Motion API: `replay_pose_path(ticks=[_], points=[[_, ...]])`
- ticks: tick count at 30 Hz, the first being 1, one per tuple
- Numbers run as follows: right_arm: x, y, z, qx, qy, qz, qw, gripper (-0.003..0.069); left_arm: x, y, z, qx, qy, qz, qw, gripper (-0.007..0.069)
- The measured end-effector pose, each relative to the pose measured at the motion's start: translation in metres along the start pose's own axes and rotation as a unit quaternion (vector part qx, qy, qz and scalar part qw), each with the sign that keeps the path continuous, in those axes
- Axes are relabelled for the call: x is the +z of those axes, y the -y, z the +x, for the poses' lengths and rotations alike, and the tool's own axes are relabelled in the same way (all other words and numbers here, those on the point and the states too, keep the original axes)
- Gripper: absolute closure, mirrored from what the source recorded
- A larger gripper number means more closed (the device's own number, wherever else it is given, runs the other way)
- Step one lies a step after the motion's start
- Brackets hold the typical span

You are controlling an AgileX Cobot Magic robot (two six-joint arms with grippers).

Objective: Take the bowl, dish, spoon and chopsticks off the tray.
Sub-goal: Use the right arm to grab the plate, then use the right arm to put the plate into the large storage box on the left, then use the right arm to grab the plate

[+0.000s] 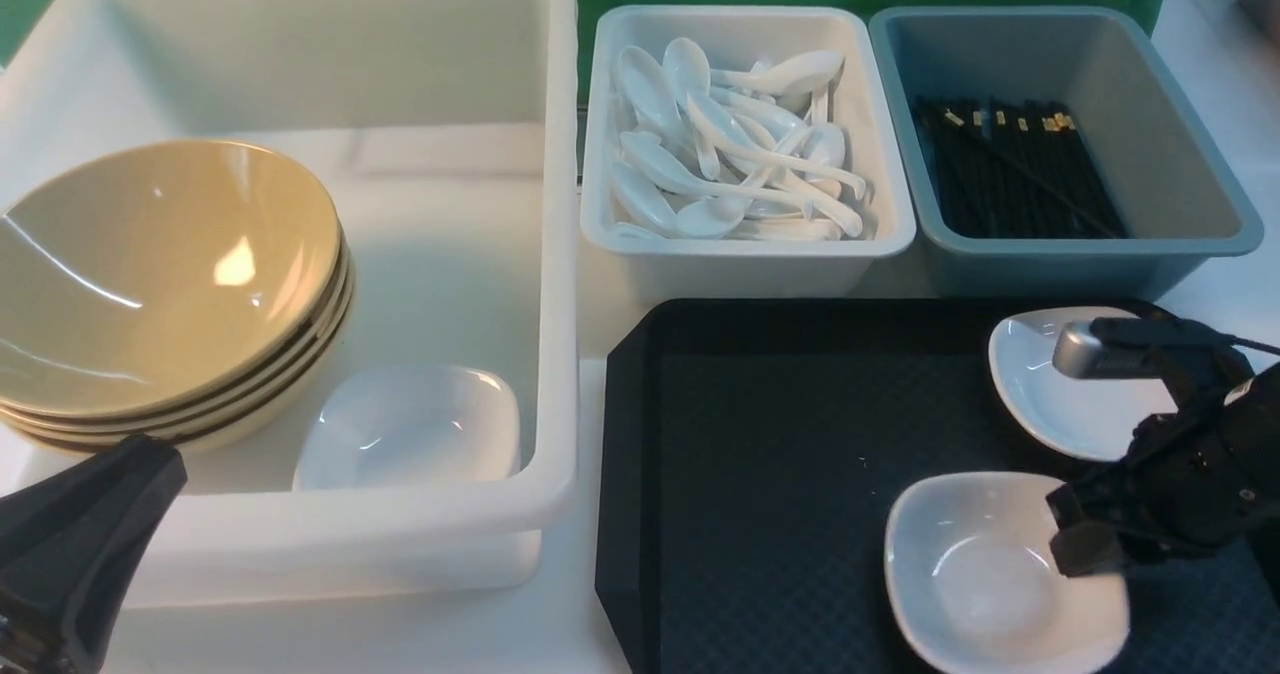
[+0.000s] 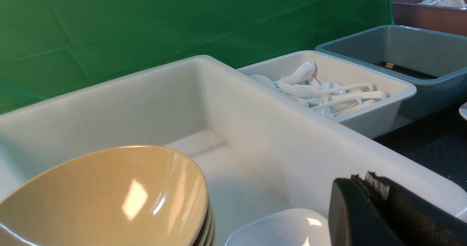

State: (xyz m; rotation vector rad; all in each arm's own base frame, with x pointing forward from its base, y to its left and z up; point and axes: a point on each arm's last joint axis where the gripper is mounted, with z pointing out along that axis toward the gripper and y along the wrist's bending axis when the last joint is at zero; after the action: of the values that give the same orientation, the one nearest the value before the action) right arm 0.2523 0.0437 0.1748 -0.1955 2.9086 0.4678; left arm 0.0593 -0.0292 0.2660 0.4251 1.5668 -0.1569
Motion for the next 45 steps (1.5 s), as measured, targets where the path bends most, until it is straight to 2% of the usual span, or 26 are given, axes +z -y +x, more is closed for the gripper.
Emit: replay_pose_path(ticks=[3,9,12,13,16,17,20,22,23,26,27,30,33,35,39,42,45], points=[[-0.021,-0.012,-0.008,-0.023,0.029,-0.025,0.999,0.0597,0.0,0.0,0.0,0.009,-0.002,-0.002,1.0,0.0634],[-0.083,-0.037,-0.029,-0.074,0.124,-0.05,0.988,0.0599,0.0,-0.001,0.001,0.015,-0.003,-0.004,1.0,0.0634],[-0.138,-0.08,-0.056,-0.162,0.251,-0.106,0.948,0.0599,0.0,-0.001,0.0,0.016,-0.001,-0.007,1.0,0.0634],[-0.141,-0.083,-0.057,-0.169,0.258,-0.109,0.945,0.0599,0.0,-0.001,0.0,0.016,-0.001,-0.007,1.0,0.0634],[-0.17,-0.14,-0.076,-0.275,0.336,-0.152,0.888,0.0599,0.0,-0.001,0.0,0.016,-0.001,-0.007,1.0,0.0634],[-0.17,-0.151,-0.08,-0.292,0.344,-0.158,0.878,0.0599,0.0,-0.001,0.0,0.016,-0.001,-0.007,1.0,0.0634],[-0.163,-0.208,-0.094,-0.364,0.36,-0.192,0.837,0.0599,0.0,-0.001,0.0,0.016,-0.001,-0.007,1.0,0.0634],[-0.153,-0.222,-0.099,-0.381,0.354,-0.199,0.831,0.0599,0.0,-0.001,0.0,0.016,-0.001,-0.007,1.0,0.0634],[-0.134,-0.241,-0.107,-0.401,0.34,-0.208,0.825,0.0599,0.0,-0.001,0.0,0.016,-0.001,-0.007,1.0,0.0634],[-0.1,-0.258,-0.117,-0.425,0.312,-0.205,0.825,0.0596,0.0,-0.001,0.0,0.016,-0.001,-0.007,1.0,0.0634],[-0.074,-0.267,-0.124,-0.448,0.29,-0.192,0.824,0.0589,0.0,-0.001,0.0,0.016,-0.001,-0.007,1.0,0.0634],[-0.042,-0.271,-0.13,-0.468,0.261,-0.173,0.826,0.0577,0.0,-0.001,0.0,0.016,-0.001,-0.008,1.0,0.0634],[-0.005,-0.273,-0.132,-0.481,0.226,-0.159,0.832,0.051,0.0,-0.001,0.0,0.016,-0.001,-0.008,1.0,0.0634],[0.005,-0.273,-0.13,-0.48,0.212,-0.154,0.837,0.0431,0.0,-0.001,0.0,0.016,-0.001,-0.008,1.0,0.0634],[-0.004,-0.275,-0.132,-0.46,0.211,-0.151,0.849,0.0251,0.0,-0.001,0.0,0.016,-0.001,-0.007,1.0,0.0634],[-0.03,-0.269,-0.133,-0.447,0.207,-0.135,0.859,0.0188,0.0,-0.001,0.0,0.016,-0.003,-0.005,1.0,0.0634],[-0.07,-0.248,-0.135,-0.43,0.192,-0.079,0.879,0.0176,0.0,0.0,0.001,0.016,-0.006,0.001,1.0,0.0634]])
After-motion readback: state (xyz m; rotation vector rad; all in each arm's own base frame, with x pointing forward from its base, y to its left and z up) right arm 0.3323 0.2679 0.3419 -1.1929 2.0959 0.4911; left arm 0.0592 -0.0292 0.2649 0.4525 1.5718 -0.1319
